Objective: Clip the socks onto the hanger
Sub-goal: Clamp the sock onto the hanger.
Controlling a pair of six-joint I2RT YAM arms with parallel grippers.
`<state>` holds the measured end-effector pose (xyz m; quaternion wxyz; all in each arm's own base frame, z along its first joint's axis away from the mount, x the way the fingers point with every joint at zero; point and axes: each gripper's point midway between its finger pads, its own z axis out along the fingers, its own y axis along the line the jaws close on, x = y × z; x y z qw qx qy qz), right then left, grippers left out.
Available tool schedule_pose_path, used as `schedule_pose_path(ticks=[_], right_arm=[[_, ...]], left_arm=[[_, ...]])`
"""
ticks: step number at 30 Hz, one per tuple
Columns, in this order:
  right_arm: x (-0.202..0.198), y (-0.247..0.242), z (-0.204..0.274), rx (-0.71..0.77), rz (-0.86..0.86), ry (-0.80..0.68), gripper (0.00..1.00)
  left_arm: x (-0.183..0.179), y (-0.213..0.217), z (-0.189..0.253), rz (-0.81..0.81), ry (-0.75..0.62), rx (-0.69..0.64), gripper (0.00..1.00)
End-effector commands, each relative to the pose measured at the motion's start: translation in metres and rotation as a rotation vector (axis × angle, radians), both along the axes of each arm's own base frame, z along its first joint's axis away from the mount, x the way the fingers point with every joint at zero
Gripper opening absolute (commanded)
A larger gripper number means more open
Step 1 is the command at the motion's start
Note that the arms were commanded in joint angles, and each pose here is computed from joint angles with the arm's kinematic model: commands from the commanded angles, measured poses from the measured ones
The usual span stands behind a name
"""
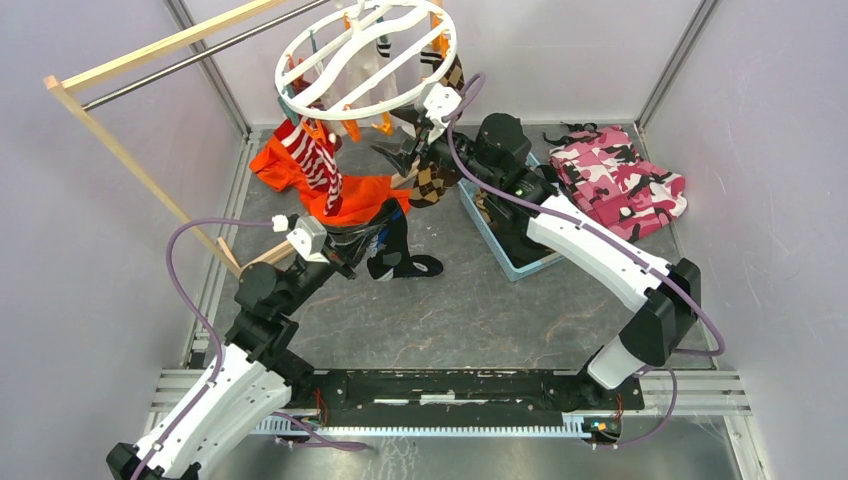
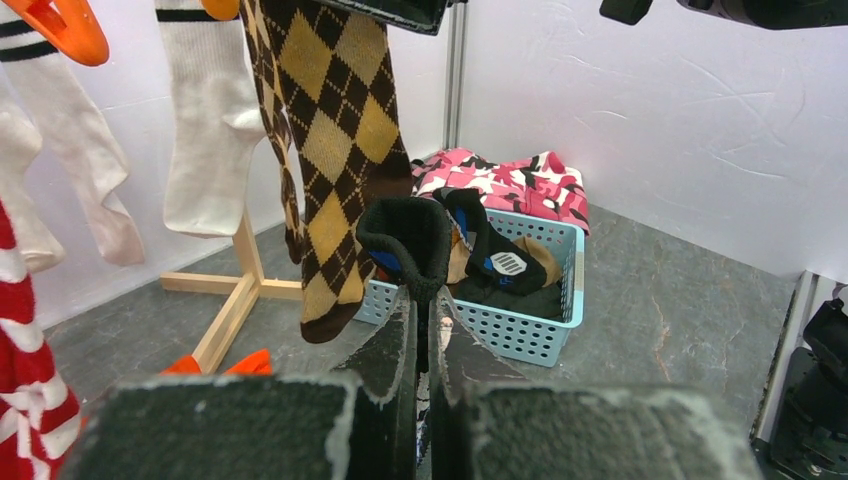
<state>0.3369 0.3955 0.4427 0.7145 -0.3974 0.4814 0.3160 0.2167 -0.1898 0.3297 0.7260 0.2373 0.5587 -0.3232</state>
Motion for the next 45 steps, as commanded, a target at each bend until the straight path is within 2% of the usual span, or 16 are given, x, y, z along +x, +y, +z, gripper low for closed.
schedule_pose_path(ticks=[1,19,23,29,32,39,45], right_arm=[[0.004,-0.002,0.031,0.101,-0.041,-0.027,0.72],[0.012,-0.001,0.043,0.200,-0.067,-0.002,0.65],[0.013,0.000,0.043,0.206,-0.067,0.003,0.53],[0.011,0.002,0.045,0.208,-0.053,0.002,0.27],[0.008,0.002,0.048,0.206,-0.031,0.011,0.20],[0.004,0.002,0.046,0.210,0.049,0.119,0.15],[0.003,0.006,0.040,0.193,0.093,0.154,0.15]], left_arm=[[0.001,0.003,0.016,0.021,-0.073,-0.020,0.02],[0.003,0.002,0.014,0.022,-0.068,-0.025,0.02],[0.003,0.002,0.015,0.019,-0.068,-0.028,0.02],[0.007,0.002,0.018,0.031,-0.071,-0.040,0.02],[0.013,-0.002,0.021,0.030,-0.059,-0.040,0.02],[0.038,-0.010,0.031,0.062,-0.012,-0.037,0.02],[0.059,-0.011,0.053,0.081,-0.015,-0.037,0.02]])
